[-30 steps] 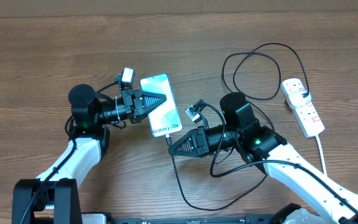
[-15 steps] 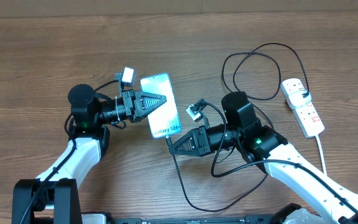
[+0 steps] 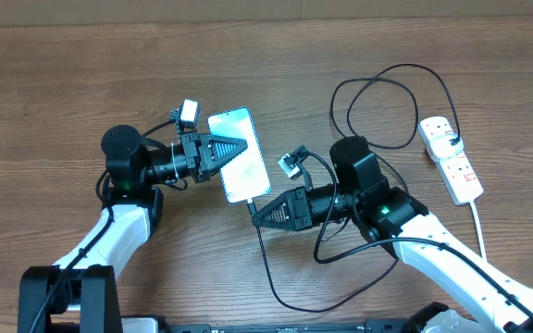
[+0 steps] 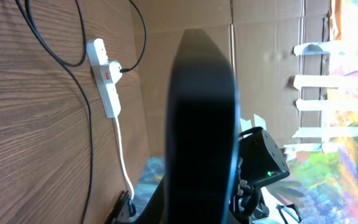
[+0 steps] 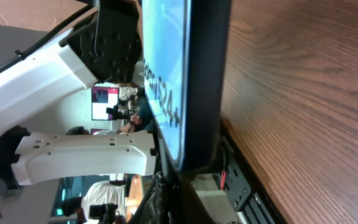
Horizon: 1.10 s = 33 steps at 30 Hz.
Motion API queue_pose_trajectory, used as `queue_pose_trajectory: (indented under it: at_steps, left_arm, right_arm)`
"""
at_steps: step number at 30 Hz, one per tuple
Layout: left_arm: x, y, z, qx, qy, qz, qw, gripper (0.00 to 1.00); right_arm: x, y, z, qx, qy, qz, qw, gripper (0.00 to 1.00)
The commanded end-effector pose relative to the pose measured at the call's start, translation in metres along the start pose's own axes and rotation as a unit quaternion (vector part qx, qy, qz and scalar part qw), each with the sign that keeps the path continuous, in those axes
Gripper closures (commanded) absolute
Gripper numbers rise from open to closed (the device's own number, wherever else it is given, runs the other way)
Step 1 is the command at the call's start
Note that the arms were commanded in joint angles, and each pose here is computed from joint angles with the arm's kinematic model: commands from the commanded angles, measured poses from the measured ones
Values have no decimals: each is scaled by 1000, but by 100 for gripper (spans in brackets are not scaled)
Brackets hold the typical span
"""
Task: Plug charger to phone and switch on socket
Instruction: 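Push the plug up into the phone's bottom port with the right gripper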
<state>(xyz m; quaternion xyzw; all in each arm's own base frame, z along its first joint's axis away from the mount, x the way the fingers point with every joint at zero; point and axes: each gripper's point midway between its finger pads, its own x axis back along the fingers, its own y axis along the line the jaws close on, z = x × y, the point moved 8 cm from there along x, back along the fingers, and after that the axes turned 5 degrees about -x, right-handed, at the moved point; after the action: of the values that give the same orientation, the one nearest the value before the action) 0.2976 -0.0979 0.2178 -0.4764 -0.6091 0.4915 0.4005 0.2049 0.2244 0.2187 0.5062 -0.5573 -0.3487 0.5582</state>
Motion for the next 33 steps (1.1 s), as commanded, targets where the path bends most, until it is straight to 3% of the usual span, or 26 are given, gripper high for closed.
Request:
queue_pose_trajectory:
  at_steps: [1,33]
  left_arm:
    - [-1,-9,2,1,33,12,999,96]
    - [17,-7,-7,-39,7,8,999,96]
  right_arm:
    - [4,-6,-11,5,-46,27,999,96]
    - [5,-6,-11,14,-44,26,999,96]
